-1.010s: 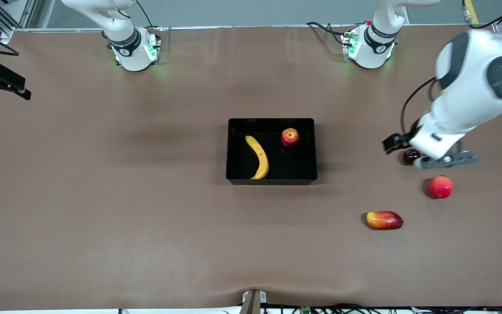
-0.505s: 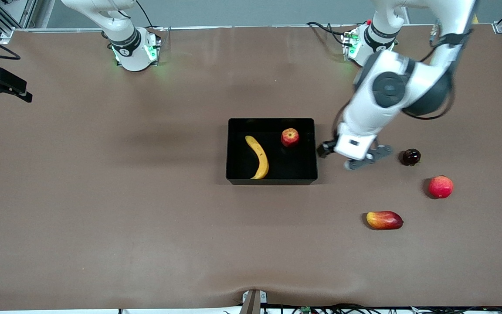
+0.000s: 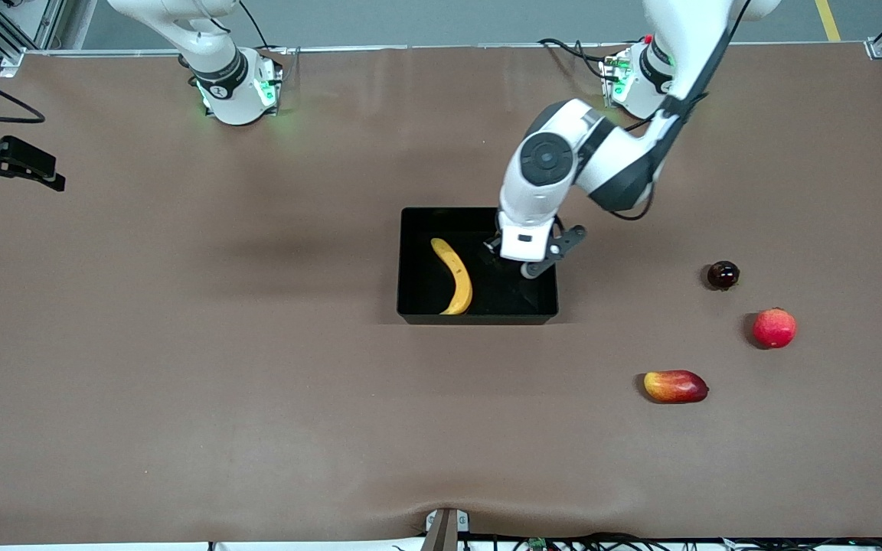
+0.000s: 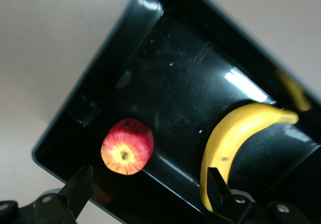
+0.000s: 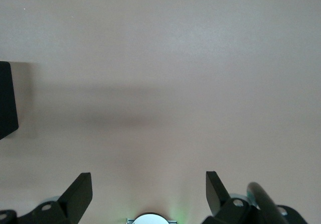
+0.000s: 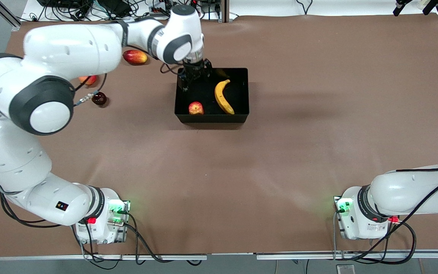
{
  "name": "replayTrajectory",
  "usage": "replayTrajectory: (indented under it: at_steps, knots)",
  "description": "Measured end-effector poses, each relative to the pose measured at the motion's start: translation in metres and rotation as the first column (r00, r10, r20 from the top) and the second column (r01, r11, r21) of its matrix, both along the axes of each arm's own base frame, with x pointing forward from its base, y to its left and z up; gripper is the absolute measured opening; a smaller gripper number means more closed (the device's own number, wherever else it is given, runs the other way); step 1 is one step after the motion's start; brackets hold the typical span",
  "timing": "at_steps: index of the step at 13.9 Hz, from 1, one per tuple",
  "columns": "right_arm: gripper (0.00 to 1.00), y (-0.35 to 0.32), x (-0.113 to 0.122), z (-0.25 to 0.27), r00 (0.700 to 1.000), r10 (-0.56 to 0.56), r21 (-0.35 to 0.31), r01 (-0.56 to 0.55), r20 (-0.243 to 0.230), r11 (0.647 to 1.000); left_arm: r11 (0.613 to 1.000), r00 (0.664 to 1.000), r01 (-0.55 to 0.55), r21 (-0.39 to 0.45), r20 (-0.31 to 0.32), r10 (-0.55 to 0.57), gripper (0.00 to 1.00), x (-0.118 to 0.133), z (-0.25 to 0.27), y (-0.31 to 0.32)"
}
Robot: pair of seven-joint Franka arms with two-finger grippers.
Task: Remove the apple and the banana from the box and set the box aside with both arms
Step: 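Lower the left gripper and grasp the red apple in the box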
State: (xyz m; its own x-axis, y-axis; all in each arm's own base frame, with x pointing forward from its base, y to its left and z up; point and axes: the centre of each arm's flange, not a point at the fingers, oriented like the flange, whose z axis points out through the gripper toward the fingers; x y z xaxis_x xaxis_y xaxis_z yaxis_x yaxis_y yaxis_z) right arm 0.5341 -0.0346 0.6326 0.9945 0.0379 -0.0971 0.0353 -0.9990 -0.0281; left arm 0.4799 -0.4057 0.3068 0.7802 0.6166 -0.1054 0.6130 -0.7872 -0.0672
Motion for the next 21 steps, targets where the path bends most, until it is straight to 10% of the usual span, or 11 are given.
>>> replayTrajectory:
  at_steps: [21]
  knots:
    - [1.0, -0.002, 0.002, -0.003, 1.0, -0.003, 0.0, 0.003, -0.007, 1.0, 0.981, 0.989, 0.141, 0.136, -0.058, -0.134, 0.94, -0.026, -0.092, -0.009]
